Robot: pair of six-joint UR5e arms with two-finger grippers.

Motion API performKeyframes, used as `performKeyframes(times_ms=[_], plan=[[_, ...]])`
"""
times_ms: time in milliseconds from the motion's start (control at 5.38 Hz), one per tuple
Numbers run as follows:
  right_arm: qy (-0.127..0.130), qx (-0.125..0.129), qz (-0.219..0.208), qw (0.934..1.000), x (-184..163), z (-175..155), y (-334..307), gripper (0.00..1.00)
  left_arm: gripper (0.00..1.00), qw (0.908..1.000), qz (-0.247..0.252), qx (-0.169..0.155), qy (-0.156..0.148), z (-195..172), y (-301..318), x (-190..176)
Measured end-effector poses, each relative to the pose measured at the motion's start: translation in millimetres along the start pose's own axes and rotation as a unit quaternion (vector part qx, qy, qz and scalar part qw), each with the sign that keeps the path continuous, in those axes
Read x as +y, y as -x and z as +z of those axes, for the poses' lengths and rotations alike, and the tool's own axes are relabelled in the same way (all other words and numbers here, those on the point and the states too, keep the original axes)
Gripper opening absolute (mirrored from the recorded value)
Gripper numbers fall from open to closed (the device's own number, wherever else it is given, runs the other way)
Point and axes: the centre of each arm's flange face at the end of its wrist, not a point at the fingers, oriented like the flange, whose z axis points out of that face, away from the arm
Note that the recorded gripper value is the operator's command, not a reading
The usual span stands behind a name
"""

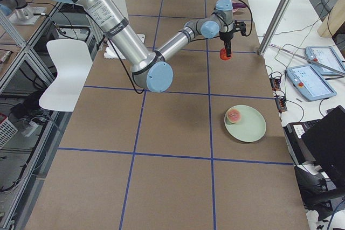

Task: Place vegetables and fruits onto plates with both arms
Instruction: 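Lift the pomegranate and carry it toward the green plate with the right gripper, then lower the pomegranate onto the green plate beside the peach and open right gripper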

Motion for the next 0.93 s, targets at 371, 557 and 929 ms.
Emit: performKeyframes(times_ms=[371, 557, 929], plan=[[0.013, 0.014, -0.056, 0.9982, -19, -16, -117, 0.0, 1.0, 0.9998, 0.017, 0.009, -0.011, -9, 17, 38], [0.022, 0.021, -0.082, 0.9962, -32, -22, -177, 0.0, 1.0, 0.9995, 0.024, 0.013, -0.016, -15, 23, 52], [0.05, 0.043, -0.113, 0.9914, -52, 5, -271, 0.0, 1.0, 0.9991, 0.033, 0.018, -0.022, -23, 24, 60]])
